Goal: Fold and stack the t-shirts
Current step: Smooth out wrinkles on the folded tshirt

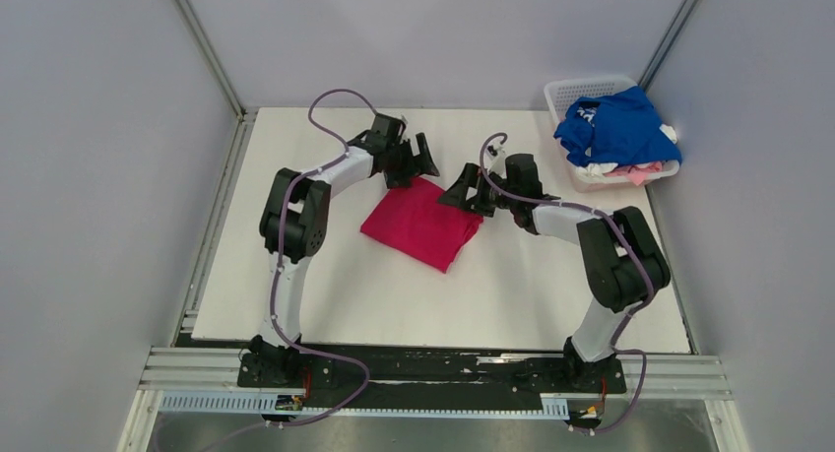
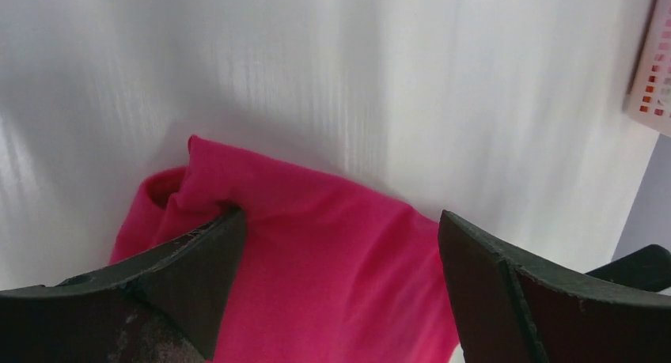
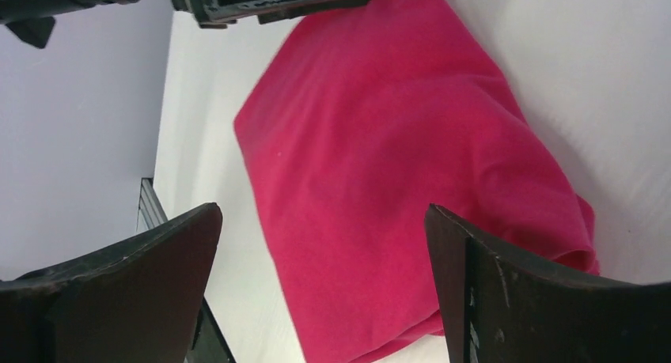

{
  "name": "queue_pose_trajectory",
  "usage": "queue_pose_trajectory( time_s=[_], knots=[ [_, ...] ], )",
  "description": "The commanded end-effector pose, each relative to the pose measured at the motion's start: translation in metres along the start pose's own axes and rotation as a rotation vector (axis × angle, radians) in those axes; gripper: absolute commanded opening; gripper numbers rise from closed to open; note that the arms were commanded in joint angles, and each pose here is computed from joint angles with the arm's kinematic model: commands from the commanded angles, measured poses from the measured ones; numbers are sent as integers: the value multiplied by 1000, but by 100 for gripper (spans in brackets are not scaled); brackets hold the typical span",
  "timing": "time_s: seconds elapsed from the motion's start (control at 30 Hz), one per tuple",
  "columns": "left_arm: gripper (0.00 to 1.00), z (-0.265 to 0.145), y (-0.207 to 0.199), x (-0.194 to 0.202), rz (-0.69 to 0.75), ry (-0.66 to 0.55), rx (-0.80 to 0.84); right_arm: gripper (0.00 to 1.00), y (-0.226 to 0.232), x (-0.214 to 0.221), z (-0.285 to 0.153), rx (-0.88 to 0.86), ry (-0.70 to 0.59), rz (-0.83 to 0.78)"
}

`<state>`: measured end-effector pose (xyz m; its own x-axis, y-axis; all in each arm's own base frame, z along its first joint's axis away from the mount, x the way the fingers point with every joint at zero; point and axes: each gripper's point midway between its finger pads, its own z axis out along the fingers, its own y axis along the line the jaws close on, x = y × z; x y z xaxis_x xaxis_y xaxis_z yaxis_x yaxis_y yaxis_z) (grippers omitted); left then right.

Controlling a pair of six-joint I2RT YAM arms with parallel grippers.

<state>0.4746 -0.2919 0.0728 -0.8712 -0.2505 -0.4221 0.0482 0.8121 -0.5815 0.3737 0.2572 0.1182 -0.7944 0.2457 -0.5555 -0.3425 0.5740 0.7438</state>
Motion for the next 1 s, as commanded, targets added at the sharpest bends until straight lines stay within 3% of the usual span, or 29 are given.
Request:
queue_pose_trajectory(
  time_s=[0.0, 0.17, 0.27, 0.43, 0.57, 0.77, 0.97],
  knots=[
    [100, 14, 17, 2, -33, 26, -58, 100, -27, -16, 14, 96, -42, 66],
    [100, 1, 53, 25, -70, 49, -155, 100, -96, 4, 10, 333, -39, 149],
    [100, -14, 62, 34, -75, 49, -174, 100, -115, 16, 10, 377, -16, 170],
    [100, -40, 58, 58, -100, 49, -125, 100, -93, 20, 14, 248, 21, 136],
    [100, -54, 49, 48, -94, -3, -106, 100, -73, -4, 8, 227, -16, 63],
    [100, -90, 20, 24, -37, -75, -70, 100, -21, -62, -30, 234, -181, -54],
    [100, -121, 48, 42, -18, -81, -211, 100, -16, -54, -82, 332, -329, -6]
  ],
)
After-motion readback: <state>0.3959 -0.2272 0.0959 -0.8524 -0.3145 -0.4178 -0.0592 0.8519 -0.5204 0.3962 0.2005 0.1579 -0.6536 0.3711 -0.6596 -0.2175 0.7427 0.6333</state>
